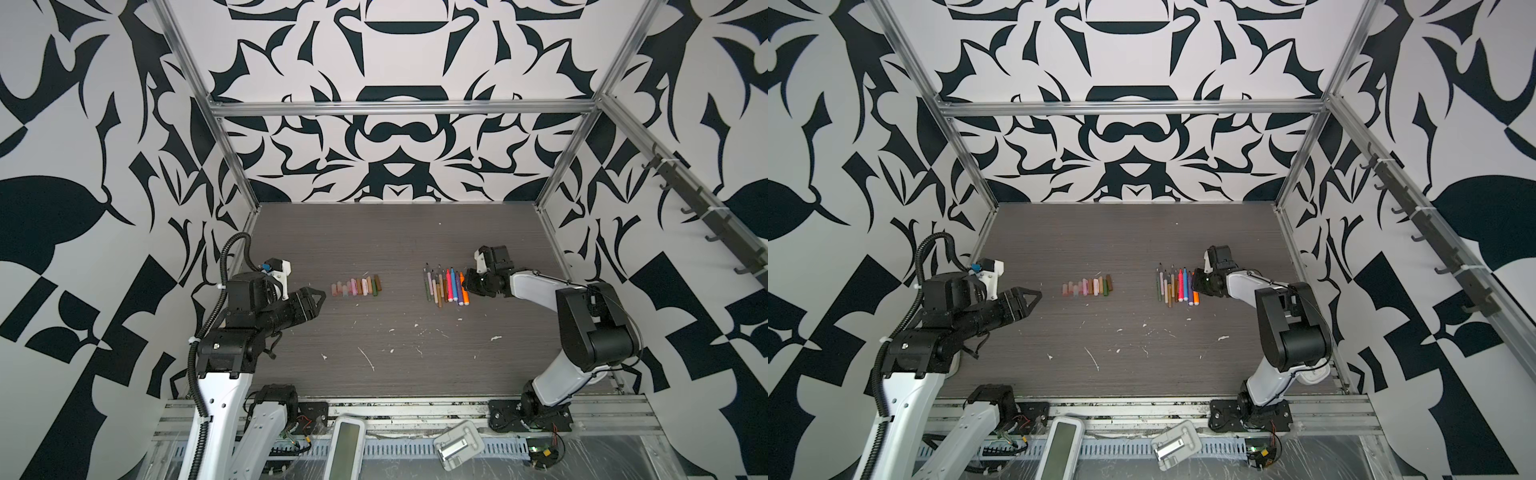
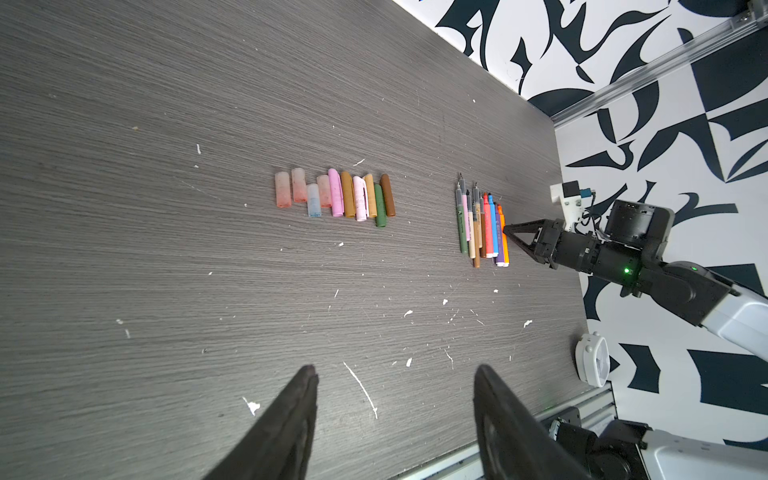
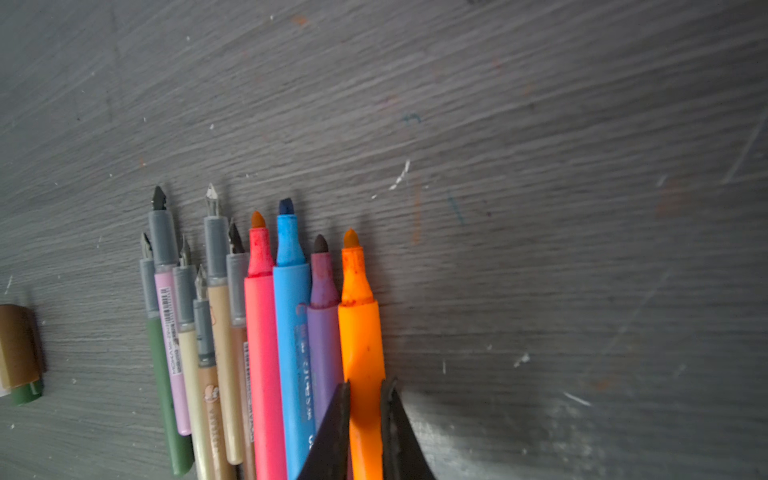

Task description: Open the pen caps

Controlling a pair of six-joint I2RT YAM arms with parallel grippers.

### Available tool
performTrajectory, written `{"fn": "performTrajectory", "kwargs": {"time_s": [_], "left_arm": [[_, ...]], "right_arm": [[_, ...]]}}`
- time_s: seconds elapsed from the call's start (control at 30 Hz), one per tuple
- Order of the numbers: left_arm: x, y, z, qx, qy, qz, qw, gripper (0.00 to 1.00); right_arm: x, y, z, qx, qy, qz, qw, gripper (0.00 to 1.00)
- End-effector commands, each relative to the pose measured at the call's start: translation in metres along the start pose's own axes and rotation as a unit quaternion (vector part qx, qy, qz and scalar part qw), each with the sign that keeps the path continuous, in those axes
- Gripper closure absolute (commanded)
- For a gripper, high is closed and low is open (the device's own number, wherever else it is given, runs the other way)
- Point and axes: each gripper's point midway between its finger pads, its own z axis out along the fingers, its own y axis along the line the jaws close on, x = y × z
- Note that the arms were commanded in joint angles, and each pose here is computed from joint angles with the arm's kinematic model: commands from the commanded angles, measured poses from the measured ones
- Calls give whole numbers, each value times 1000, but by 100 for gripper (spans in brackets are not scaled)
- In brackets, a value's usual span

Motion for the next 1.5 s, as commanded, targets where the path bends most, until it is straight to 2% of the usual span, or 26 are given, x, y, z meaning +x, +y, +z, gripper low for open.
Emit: {"fn": "performTrajectory", "kwargs": {"time_s": [0.0,0.5,0.7,1.23,1.47], "left_arm": [[5,3,3,-2,11,-7,1000,38],[5,5,3,-6,10,-9,1000,38],[4,7,2,-11,4,-8,1000,37],[5,9,6,-17,12,-14,1000,38],[4,11,6,-20,13,-15,1000,38]], "right_arm": [[4,-3,1,6,13,4,1000,84],[3,-5,5,-3,18,23,1000,86],[3,-1,5,-16,16,21,1000,76],[2,-1,-25,-24,-51,8,998,70],[4,-11,-23,7,-44,17,999,85]]}}
